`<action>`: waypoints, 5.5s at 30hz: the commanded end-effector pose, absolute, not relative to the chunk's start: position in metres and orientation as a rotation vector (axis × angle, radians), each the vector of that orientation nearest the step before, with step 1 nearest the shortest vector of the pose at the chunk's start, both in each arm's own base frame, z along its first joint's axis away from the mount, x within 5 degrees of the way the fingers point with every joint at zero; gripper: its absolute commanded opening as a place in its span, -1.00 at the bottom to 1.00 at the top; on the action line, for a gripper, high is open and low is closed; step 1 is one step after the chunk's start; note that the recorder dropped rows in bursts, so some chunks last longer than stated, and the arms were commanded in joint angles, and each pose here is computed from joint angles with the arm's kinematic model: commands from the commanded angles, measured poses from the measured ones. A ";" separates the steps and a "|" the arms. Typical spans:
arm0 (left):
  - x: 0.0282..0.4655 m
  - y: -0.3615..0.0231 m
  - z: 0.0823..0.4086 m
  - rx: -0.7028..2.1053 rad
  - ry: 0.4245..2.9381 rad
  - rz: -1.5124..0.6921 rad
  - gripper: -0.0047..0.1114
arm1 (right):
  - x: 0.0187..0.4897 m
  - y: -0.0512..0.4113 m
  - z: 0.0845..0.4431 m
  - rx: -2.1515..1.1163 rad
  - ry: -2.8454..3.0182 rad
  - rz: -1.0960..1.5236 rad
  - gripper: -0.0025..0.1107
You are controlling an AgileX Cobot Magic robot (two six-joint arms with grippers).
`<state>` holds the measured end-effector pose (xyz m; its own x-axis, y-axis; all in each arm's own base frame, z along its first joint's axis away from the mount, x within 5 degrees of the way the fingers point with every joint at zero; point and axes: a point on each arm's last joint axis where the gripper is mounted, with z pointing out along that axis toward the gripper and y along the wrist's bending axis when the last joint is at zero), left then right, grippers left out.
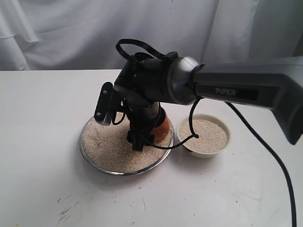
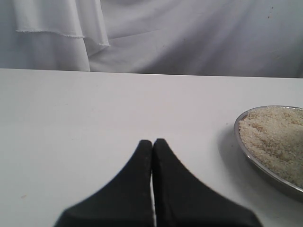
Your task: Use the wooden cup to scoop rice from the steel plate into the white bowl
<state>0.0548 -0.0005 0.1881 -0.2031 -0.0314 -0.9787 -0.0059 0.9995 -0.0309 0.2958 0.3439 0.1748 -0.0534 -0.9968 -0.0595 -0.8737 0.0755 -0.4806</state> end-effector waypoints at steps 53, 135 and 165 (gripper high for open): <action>0.055 -0.001 0.187 -0.030 1.768 -0.027 -0.92 | 0.339 0.263 0.220 -1.228 2.568 0.484 -0.96; 0.055 -0.001 0.187 -0.030 1.768 -0.027 -0.92 | 0.351 0.246 0.248 -1.501 2.199 0.220 -0.96; 0.055 -0.001 0.187 -0.030 1.768 -0.027 -0.92 | 0.331 0.256 0.205 -1.883 1.784 0.387 0.29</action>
<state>0.0548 -0.0005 0.1881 -0.2031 -0.0314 -0.9787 -0.0059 0.9995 -0.0309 0.3305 0.2520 0.2063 0.1046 -0.8522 -0.5127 -0.9871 -0.0262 -0.1579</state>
